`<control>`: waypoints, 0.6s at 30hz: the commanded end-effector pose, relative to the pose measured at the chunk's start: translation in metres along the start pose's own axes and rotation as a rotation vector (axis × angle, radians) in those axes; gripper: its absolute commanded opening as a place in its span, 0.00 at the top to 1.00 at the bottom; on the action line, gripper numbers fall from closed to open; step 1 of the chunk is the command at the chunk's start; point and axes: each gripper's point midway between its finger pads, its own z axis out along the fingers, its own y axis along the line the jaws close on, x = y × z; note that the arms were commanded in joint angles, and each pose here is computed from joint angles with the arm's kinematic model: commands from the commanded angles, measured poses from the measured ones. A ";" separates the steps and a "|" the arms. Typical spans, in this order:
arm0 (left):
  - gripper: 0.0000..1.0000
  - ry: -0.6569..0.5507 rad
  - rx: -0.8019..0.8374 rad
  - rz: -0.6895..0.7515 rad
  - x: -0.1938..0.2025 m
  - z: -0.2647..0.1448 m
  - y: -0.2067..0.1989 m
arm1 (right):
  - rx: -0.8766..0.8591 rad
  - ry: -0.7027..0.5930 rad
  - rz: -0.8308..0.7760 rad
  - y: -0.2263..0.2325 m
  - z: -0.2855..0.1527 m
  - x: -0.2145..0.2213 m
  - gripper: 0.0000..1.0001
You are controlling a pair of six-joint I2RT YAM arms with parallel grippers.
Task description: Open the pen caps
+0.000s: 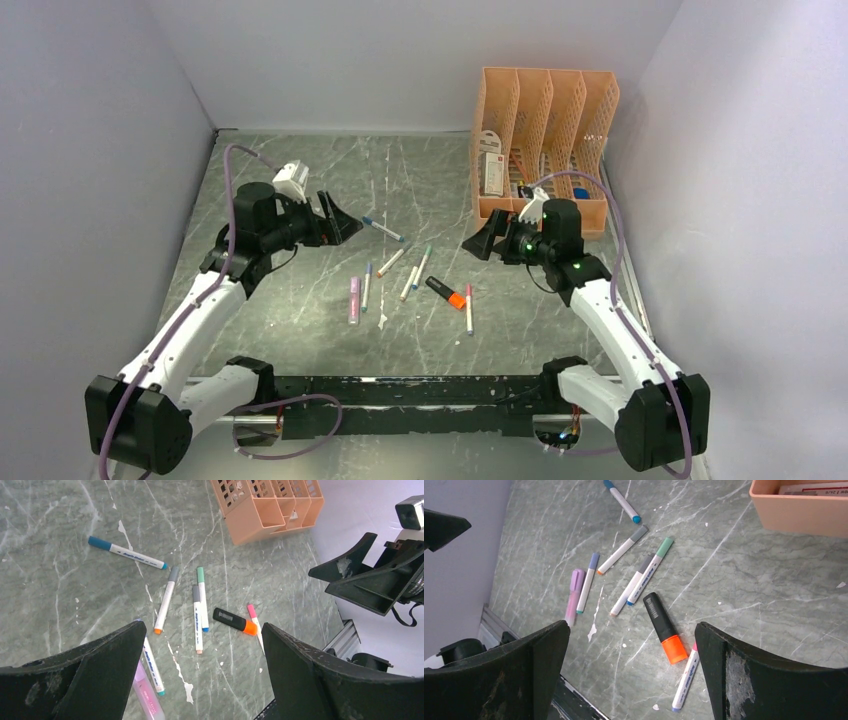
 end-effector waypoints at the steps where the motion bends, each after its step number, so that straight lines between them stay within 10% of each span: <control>1: 0.01 -0.018 0.008 0.018 -0.007 -0.004 -0.007 | -0.003 -0.008 -0.005 0.002 -0.003 0.002 0.00; 18: 0.01 0.105 -0.111 -0.048 0.003 -0.008 0.006 | -0.333 0.108 0.094 0.051 0.010 0.017 0.00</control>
